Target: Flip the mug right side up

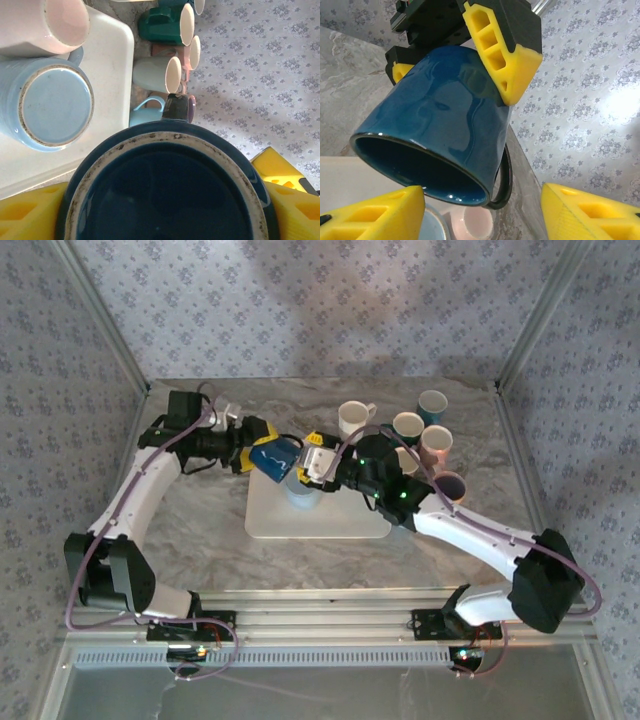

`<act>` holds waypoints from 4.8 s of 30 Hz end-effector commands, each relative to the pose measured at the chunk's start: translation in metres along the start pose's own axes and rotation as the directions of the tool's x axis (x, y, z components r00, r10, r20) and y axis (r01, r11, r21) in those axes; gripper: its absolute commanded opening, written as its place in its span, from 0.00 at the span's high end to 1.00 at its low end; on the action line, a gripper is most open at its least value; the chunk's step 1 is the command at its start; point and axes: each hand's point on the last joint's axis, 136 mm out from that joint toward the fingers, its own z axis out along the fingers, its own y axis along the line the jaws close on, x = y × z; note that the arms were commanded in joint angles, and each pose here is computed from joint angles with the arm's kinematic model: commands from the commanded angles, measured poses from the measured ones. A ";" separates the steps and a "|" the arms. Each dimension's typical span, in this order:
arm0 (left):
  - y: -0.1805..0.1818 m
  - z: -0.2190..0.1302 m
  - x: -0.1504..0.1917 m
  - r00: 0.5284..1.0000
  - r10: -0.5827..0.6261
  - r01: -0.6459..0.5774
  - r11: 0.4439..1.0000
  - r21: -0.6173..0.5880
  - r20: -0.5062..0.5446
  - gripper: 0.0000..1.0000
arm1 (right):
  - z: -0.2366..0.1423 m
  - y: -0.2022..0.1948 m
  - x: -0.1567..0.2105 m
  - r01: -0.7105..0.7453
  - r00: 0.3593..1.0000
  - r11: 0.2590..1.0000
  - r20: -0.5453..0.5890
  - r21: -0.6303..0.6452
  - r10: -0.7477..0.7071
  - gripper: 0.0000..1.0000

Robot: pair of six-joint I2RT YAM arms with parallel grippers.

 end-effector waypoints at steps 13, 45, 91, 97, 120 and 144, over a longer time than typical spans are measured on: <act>-0.042 0.003 0.015 0.997 -0.010 0.018 0.994 0.107 -0.078 0.74 | 0.012 -0.019 -0.007 0.020 0.998 0.992 0.062 0.121 -0.028 0.66; 0.005 -0.046 -0.017 0.987 0.111 -0.108 0.994 -0.034 0.117 0.00 | -0.120 -0.065 0.073 -0.614 0.732 0.639 0.032 0.464 0.680 1.00; -0.038 0.021 0.065 0.195 0.978 -0.950 0.207 -0.233 0.072 0.00 | -0.312 -0.134 0.320 -0.336 -0.395 -0.661 0.537 0.671 0.745 1.00; -0.035 0.023 0.065 0.206 0.977 -0.949 0.212 -0.234 0.051 0.00 | -0.299 -0.127 0.356 -0.287 -0.459 -0.667 0.513 0.687 0.725 1.00; -0.028 0.029 0.067 0.212 0.977 -0.947 0.214 -0.240 0.037 0.00 | -0.264 -0.095 0.409 -0.182 -0.605 -0.651 0.438 0.737 0.665 0.77; -0.025 0.029 0.059 0.236 0.972 -0.931 0.230 -0.282 0.013 0.00 | -0.293 -0.145 0.325 -0.422 -0.360 -0.650 0.542 0.632 0.760 0.37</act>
